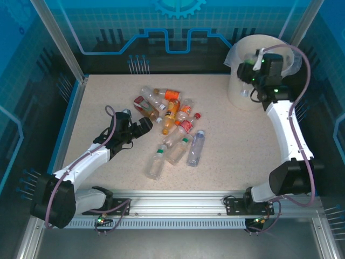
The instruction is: Put the plastic bottles in the bin
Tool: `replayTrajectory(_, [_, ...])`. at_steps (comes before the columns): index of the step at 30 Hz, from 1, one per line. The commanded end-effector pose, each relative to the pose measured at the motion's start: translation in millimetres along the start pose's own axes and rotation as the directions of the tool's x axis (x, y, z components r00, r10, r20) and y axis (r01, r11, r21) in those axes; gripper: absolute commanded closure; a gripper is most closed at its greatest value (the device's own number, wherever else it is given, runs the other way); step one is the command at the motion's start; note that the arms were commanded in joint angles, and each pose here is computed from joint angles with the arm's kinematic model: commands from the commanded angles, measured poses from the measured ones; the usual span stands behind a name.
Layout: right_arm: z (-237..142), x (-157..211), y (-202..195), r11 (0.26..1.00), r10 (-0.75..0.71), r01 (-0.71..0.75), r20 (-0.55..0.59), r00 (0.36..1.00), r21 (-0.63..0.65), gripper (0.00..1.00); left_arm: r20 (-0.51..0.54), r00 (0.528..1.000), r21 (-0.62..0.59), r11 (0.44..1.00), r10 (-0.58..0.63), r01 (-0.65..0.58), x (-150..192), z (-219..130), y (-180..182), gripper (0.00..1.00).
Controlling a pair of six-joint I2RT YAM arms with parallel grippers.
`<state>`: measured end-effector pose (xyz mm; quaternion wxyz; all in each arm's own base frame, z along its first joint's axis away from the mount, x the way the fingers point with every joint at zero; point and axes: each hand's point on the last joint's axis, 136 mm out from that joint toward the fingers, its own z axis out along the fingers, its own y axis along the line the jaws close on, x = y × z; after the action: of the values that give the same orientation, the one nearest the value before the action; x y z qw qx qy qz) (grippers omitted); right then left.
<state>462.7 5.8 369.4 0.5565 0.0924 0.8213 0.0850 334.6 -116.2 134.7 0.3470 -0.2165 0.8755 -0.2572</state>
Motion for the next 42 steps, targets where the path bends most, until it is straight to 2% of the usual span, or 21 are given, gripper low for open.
replayTrajectory(1, [2.8, -37.5, 4.3, 0.988, 0.109, -0.103, 0.051, 0.993, -0.119, 0.66, 0.019, 1.000, 0.031, 0.999, -0.012, 0.012, -9.3, -8.5, -11.2, 0.01])
replayTrajectory(6, [17.1, -69.2, -20.9, 0.949, 0.292, -0.276, 0.095, 0.952, -0.151, 0.66, 0.021, 0.999, 0.035, 0.999, -0.027, 0.026, -9.7, -9.3, -11.8, 0.01])
replayTrajectory(12, [39.6, -88.9, -50.6, 0.870, 0.488, -0.470, 0.132, 0.863, -0.147, 0.65, 0.029, 0.999, 0.032, 0.999, -0.029, 0.028, -10.1, -12.6, -10.7, 0.01])
replayTrajectory(20, [75.2, -89.2, -100.8, 0.672, 0.731, -0.733, 0.250, 0.634, -0.107, 0.64, 0.035, 0.998, 0.017, 0.999, -0.049, 0.048, -7.3, -10.9, -3.9, 0.01])
replayTrajectory(26, [92.8, -79.7, -125.3, 0.543, 0.808, -0.835, 0.325, 0.492, -0.086, 0.61, 0.036, 0.998, 0.000, 0.999, -0.054, 0.054, -5.3, -8.5, 1.7, 0.01])
replayTrajectory(28, [92.6, -83.0, -127.8, 0.530, 0.803, -0.844, 0.367, 0.469, -0.080, 0.58, 0.034, 0.998, -0.005, 0.998, -0.055, 0.055, -4.5, -7.4, 3.0, 0.01])
replayTrajectory(32, [91.7, -83.4, -135.8, 0.491, 0.789, -0.871, 0.433, 0.437, -0.015, 0.44, 0.027, 0.998, -0.012, 0.998, -0.060, 0.061, -2.9, -4.1, 4.9, 0.01])
replayTrajectory(38, [76.0, -84.6, -139.1, 0.483, 0.717, -0.872, 0.534, 0.449, 0.085, 0.22, 0.007, 0.999, -0.006, 0.999, -0.052, 0.052, -0.3, 0.8, 3.4, 0.01])
replayTrajectory(42, [70.8, -84.3, -138.7, 0.494, 0.700, -0.863, 0.539, 0.468, 0.108, 0.16, -0.001, 0.999, -0.019, 0.998, -0.051, 0.051, -0.2, 2.4, 4.3, 0.01])
